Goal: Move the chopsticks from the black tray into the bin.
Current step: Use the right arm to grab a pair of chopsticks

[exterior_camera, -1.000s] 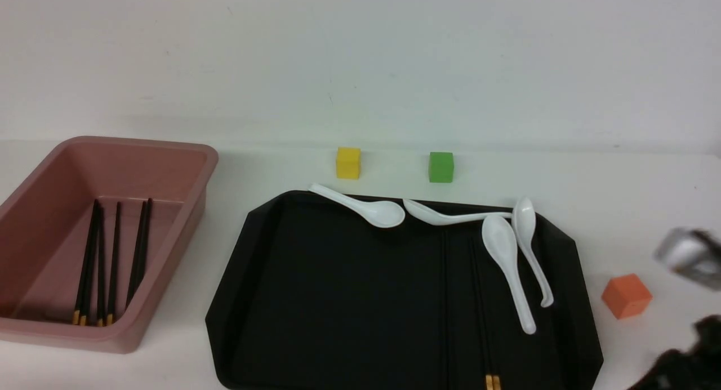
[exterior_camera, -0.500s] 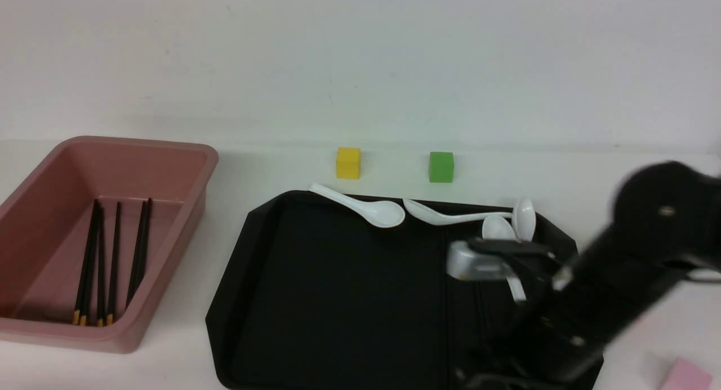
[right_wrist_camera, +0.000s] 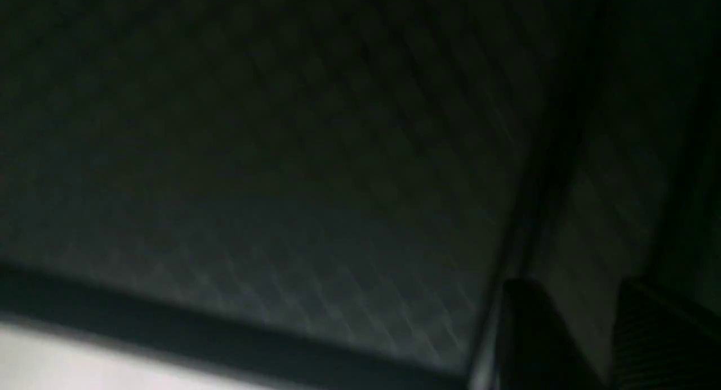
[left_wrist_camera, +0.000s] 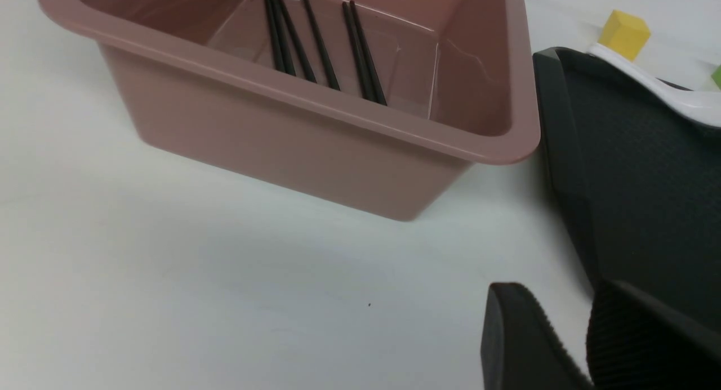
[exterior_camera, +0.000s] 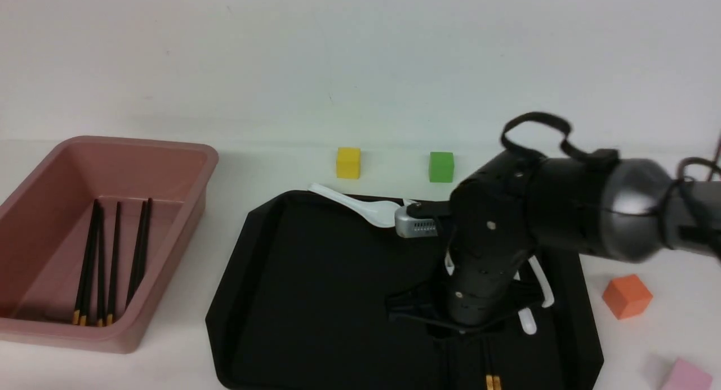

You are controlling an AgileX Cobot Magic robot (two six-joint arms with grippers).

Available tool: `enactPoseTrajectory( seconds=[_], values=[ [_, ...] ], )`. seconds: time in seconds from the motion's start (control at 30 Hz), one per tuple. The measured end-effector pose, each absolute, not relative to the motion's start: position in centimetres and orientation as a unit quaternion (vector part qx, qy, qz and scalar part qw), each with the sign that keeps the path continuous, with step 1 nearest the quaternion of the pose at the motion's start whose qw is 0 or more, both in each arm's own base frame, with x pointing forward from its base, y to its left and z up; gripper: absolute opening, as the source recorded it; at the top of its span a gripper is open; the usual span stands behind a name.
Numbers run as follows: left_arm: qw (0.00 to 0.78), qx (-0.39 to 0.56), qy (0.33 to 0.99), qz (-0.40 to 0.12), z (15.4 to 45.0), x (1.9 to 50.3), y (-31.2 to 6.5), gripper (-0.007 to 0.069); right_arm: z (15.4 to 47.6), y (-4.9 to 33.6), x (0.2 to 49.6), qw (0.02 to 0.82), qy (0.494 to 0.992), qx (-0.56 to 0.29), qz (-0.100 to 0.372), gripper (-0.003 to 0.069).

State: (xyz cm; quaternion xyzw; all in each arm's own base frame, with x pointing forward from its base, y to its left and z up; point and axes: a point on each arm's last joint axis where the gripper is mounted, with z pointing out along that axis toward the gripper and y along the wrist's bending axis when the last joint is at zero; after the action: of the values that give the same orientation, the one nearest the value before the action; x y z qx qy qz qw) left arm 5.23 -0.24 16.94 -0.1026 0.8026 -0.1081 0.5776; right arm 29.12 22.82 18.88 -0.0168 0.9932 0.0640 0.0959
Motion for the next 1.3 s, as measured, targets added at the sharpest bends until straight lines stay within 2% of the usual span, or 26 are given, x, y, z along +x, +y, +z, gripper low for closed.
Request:
enactPoseTrajectory(
  seconds=[0.13,0.3,0.53,0.7,0.8,1.07,1.3],
  values=[
    [0.578,-0.103,0.803,-0.108,16.9,5.2,-0.2,0.0218,16.9,23.2,29.6,0.089,0.994,-0.014,0.058,0.0314],
    [0.578,-0.103,0.803,-0.108,16.9,5.2,-0.2,0.0224,15.0,23.3,29.8,0.072,0.997,-0.006,0.04,0.032],
    [0.578,-0.103,0.803,-0.108,16.9,5.2,-0.2,0.0236,14.7,23.4,30.1,0.068,0.997,-0.002,0.034,0.0312],
    [0.578,-0.103,0.803,-0.108,16.9,5.2,-0.2,0.0238,14.7,23.4,30.0,0.065,0.997,-0.001,0.031,0.0232],
    [0.578,-0.103,0.803,-0.108,16.9,5.2,-0.2,0.0238,14.7,23.3,29.9,0.06,0.998,-0.005,0.026,0.0123],
    [0.578,-0.103,0.803,-0.108,16.9,5.2,-0.2,0.0238,15.6,22.6,29.2,0.031,0.999,-0.03,-0.002,0.0111],
    [0.577,-0.103,0.803,-0.108,16.9,5.2,-0.2,0.0238,20.1,21.7,27.9,0.01,0.998,-0.052,-0.015,0.0111]
  ],
)
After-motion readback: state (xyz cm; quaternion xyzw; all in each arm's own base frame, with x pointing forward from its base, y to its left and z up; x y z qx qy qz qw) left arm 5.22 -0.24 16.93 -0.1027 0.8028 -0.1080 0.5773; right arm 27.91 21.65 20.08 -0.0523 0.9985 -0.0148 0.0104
